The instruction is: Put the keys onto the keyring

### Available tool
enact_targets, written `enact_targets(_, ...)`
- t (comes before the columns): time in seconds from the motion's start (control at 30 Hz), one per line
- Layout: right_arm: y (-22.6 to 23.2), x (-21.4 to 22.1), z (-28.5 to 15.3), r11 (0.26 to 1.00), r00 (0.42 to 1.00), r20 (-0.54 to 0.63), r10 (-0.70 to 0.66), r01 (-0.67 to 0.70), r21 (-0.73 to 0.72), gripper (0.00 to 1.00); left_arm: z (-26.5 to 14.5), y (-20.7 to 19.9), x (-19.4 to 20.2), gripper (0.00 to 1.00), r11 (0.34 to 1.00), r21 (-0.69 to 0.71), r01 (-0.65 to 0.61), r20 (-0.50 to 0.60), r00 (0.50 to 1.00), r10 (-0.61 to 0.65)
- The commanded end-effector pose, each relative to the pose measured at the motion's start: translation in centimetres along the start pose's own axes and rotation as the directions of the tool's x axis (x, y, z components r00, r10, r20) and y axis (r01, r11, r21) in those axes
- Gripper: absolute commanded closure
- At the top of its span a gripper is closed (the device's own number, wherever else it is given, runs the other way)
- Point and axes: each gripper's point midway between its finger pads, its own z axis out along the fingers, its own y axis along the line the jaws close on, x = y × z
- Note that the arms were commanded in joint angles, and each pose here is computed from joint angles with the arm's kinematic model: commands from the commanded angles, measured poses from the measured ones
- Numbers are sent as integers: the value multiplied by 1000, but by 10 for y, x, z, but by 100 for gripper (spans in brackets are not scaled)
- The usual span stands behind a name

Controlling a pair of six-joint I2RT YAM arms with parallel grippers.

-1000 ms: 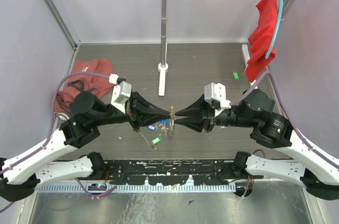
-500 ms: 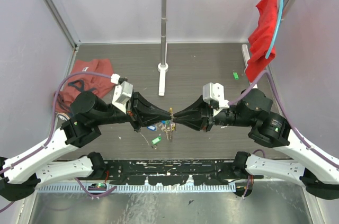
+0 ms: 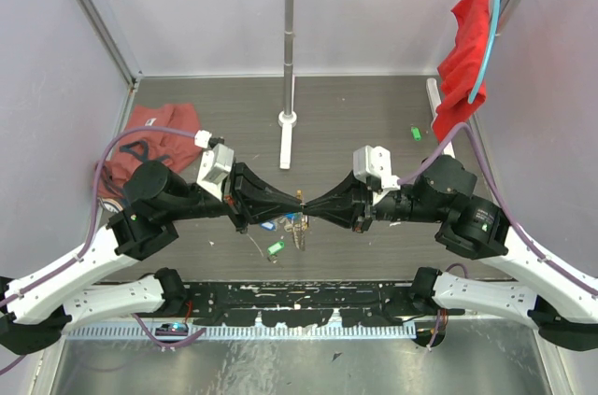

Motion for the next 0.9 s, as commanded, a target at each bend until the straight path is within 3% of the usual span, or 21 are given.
enact_targets(0.0, 1, -17, -1, 999, 998, 51, -37, 37, -2, 99, -1, -4, -12, 99, 1000, 13, -17, 46, 999, 17)
enact_targets(0.2, -3, -7, -6, 999, 998, -54, -35, 36, 18, 99, -8, 3, -8, 63, 998, -40, -40, -2, 999, 40)
enact_targets(0.37, -11, 12, -11, 998, 978, -211, -9, 20, 51, 99, -20, 10, -4, 47, 990, -104, -90, -76, 994, 82)
enact_targets(0.5, -14, 30, -15, 998, 944, -330, 26, -5, 65, 99, -25, 16, 5, 41, 985, -130, -110, -143, 986, 91)
enact_targets(0.7, -16, 35, -16, 996, 921, -386, 53, -23, 81, 99, -23, 22, 17, 29, 983, -140, -116, -192, 977, 88)
enact_targets(0.87, -14, 40, -15, 996, 901, -428, 76, -50, 70, 99, -19, 22, 27, 37, 988, -111, -112, -233, 969, 84)
